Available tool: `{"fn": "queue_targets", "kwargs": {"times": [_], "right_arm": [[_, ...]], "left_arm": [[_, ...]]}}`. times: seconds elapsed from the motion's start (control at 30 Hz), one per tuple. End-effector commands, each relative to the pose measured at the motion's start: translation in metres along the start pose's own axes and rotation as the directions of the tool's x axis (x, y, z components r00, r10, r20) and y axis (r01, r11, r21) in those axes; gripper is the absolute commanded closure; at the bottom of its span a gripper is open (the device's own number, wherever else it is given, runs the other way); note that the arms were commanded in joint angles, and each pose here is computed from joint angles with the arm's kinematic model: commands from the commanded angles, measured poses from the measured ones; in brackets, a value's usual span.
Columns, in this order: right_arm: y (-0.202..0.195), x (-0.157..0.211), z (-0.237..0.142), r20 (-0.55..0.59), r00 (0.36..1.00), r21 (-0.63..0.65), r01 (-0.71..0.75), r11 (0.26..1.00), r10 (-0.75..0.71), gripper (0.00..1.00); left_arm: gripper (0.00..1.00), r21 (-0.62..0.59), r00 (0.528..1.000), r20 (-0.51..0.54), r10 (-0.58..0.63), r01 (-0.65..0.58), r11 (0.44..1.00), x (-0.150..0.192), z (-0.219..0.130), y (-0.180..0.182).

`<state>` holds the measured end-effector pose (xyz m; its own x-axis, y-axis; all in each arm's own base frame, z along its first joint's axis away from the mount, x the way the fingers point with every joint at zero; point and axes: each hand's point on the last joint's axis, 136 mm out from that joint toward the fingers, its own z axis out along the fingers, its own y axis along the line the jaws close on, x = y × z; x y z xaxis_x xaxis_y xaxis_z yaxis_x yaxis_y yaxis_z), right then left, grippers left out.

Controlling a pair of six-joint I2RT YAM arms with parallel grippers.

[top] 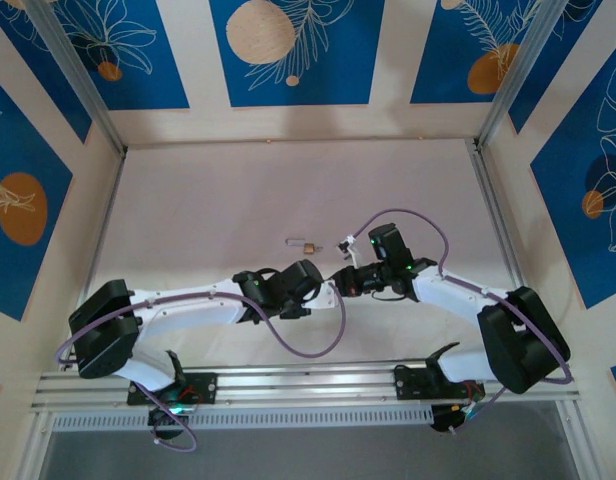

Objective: Unlock with the key

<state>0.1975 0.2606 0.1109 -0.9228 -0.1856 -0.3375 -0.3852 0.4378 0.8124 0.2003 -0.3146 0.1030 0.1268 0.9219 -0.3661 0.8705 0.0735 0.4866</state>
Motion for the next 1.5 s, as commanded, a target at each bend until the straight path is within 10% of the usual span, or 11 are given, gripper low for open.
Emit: {"fn": "queue_targets", "kwargs": {"times": [0.0,1.2,1.47], "right_arm": [[0.008,-0.011,0.002,0.009,1.000,-0.008,0.023,1.000,-0.023,1.00],[-0.004,-0.009,0.022,-0.006,0.994,0.096,0.107,0.990,-0.107,0.99],[-0.008,-0.028,-0.011,0.112,0.993,0.147,0.020,0.989,-0.036,0.72]], "left_arm": [[0.92,0.010,0.995,0.093,0.026,-0.027,1.000,-0.028,-0.007,-0.003],[0.96,0.020,0.962,0.254,-0.097,0.095,0.995,-0.078,-0.030,0.012],[0.96,-0.028,0.993,0.098,-0.068,0.071,0.997,-0.041,-0.007,0.011]]}}
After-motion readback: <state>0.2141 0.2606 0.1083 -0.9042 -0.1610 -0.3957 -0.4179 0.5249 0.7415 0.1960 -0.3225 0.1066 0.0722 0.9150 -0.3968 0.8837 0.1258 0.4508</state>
